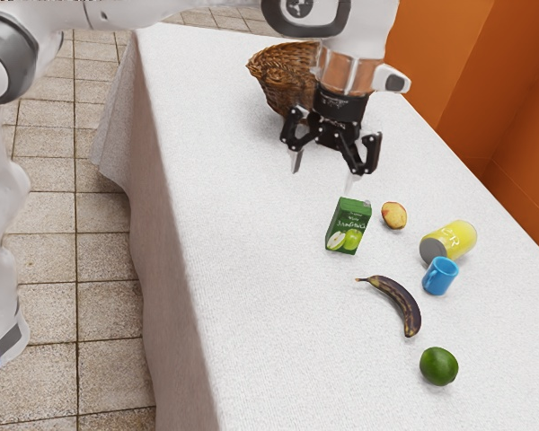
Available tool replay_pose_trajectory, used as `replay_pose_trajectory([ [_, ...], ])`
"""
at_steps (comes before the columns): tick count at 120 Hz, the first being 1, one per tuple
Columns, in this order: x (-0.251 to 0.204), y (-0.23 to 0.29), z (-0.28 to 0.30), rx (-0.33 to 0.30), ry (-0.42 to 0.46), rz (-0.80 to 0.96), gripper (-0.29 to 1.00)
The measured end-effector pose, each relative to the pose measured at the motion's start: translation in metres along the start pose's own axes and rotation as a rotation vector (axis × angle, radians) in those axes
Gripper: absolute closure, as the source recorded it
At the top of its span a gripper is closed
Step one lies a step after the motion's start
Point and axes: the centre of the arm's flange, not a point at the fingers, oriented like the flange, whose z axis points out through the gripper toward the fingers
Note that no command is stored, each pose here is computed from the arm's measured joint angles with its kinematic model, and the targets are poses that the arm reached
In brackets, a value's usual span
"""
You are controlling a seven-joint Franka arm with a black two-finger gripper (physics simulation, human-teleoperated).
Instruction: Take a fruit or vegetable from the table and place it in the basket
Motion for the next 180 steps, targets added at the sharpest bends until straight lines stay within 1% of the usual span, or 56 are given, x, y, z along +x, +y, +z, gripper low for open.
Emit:
replay_pose_trajectory([
  [12,-0.032,0.018,0.006,0.013,-0.004,0.084,0.00],
  [22,-0.058,0.032,0.001,-0.003,0.004,0.137,0.00],
  [36,-0.091,0.050,0.005,-0.011,0.003,0.174,0.00],
  [40,-0.098,0.057,0.012,-0.003,-0.001,0.180,0.00],
  [44,-0.100,0.068,0.029,0.021,-0.014,0.179,0.00],
  [47,-0.094,0.075,0.039,0.031,-0.019,0.167,0.00],
  [50,-0.075,0.077,0.041,0.029,-0.017,0.132,0.00],
  [57,0.004,0.057,0.036,0.013,-0.001,-0.016,0.00],
  [61,0.039,0.044,0.031,0.001,0.009,-0.084,0.00],
  [65,0.058,0.044,0.032,-0.006,0.014,-0.115,0.00],
  [68,0.065,0.055,0.038,-0.010,0.017,-0.117,0.00],
  [75,0.063,0.086,0.057,-0.016,0.011,-0.089,0.00],
  [84,0.067,0.112,0.086,-0.015,0.002,-0.080,0.00],
  [95,0.086,0.141,0.144,-0.008,-0.020,-0.086,0.00],
  [101,0.089,0.157,0.177,-0.018,-0.031,-0.082,0.00],
  [110,0.090,0.177,0.208,-0.064,-0.028,-0.078,0.00],
  [120,0.096,0.196,0.230,-0.140,-0.008,-0.081,0.00],
  [135,0.106,0.205,0.226,-0.234,0.048,-0.093,0.00],
  [148,0.113,0.210,0.225,-0.281,0.080,-0.100,0.00],
  [166,0.116,0.215,0.242,-0.300,0.093,-0.099,0.00],
  [180,0.110,0.220,0.268,-0.255,0.134,0.001,0.00],
])
